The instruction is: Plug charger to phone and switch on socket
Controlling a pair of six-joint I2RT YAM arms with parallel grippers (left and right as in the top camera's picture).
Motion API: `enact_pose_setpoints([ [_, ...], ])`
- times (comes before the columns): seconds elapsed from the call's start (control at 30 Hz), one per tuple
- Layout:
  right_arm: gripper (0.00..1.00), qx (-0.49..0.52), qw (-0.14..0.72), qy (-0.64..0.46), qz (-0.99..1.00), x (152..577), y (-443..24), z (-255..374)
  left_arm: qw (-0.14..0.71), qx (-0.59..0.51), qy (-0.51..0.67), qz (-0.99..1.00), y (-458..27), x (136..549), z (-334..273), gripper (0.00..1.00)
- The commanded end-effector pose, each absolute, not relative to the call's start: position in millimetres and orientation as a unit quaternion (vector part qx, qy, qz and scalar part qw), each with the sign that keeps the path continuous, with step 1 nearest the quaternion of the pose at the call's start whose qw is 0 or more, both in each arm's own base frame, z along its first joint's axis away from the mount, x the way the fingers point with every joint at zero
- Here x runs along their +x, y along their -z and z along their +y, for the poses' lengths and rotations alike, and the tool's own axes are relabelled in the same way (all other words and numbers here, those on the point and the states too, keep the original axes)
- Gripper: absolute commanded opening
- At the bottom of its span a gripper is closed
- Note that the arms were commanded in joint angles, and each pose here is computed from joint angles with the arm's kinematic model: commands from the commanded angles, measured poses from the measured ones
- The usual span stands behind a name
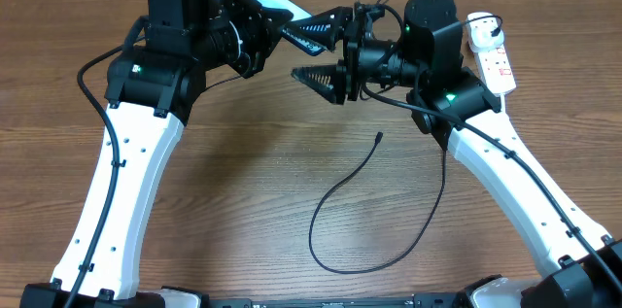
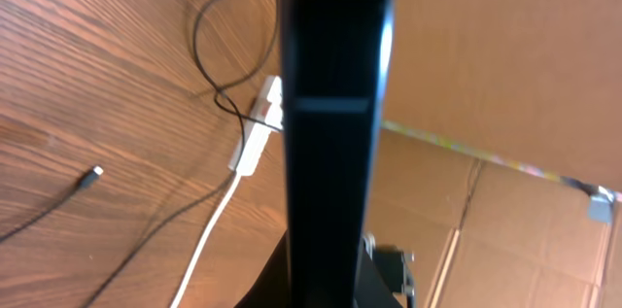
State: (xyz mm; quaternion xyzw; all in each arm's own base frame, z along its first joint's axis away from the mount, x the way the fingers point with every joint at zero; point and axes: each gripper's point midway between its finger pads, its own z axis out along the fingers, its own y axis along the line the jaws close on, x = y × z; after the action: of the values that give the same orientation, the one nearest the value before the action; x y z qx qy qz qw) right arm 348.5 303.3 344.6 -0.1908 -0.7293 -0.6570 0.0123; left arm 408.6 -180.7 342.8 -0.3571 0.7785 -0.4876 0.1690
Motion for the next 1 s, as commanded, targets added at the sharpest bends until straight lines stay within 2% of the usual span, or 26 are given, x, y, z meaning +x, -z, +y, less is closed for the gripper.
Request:
enact_pose_setpoints([
  [0.0, 0.84, -0.167, -0.04, 0.651, -0.739, 348, -356, 297, 0.218, -0.359, 0.454, 0.786, -340, 417, -168, 0.04],
  [0.07, 0.85, -0.169, -0.053, 0.637, -0.751, 350, -346, 295, 0.234, -0.378, 0.422, 0.791, -331, 419, -156, 0.04],
  [0.17, 0.86, -0.195, -0.088, 0.568, -0.795, 358, -307, 280, 0.277, -0.409, 0.314, 0.81, -305, 417, -120, 0.04],
  [0.23, 0.93, -0.238, -0.112, 0.486, -0.834, 362, -268, 257, 0.303, -0.382, 0.243, 0.839, -293, 412, -100, 0.04],
  [0.27, 0.97, -0.27, -0.134, 0.411, -0.86, 362, -240, 234, 0.31, -0.346, 0.204, 0.862, -287, 407, -94, 0.04],
  [0.33, 1.0, -0.304, -0.159, 0.32, -0.883, 360, -213, 203, 0.31, -0.301, 0.18, 0.884, -282, 402, -92, 0.04],
  [0.5, 1.0, -0.349, -0.206, 0.094, -0.909, 343, -169, 122, 0.299, -0.202, 0.125, 0.924, -269, 391, -88, 0.04],
  [0.6, 1.0, -0.328, -0.206, 0.034, -0.921, 337, -157, 105, 0.263, -0.185, 0.102, 0.941, -247, 387, -87, 0.04],
  [0.67, 1.0, -0.313, -0.198, 0.027, -0.929, 335, -151, 106, 0.226, -0.171, 0.121, 0.951, -232, 384, -99, 0.04],
  [0.77, 1.0, -0.292, -0.188, 0.024, -0.937, 334, -146, 108, 0.163, -0.093, 0.227, 0.956, -221, 378, -145, 0.04],
  [0.9, 1.0, -0.251, -0.186, 0.014, -0.95, 333, -145, 108, 0.108, 0.047, 0.393, 0.912, -229, 365, -204, 0.04],
  [0.97, 1.0, -0.253, -0.185, 0.013, -0.949, 333, -145, 106, 0.104, 0.09, 0.423, 0.896, -233, 359, -210, 0.04],
])
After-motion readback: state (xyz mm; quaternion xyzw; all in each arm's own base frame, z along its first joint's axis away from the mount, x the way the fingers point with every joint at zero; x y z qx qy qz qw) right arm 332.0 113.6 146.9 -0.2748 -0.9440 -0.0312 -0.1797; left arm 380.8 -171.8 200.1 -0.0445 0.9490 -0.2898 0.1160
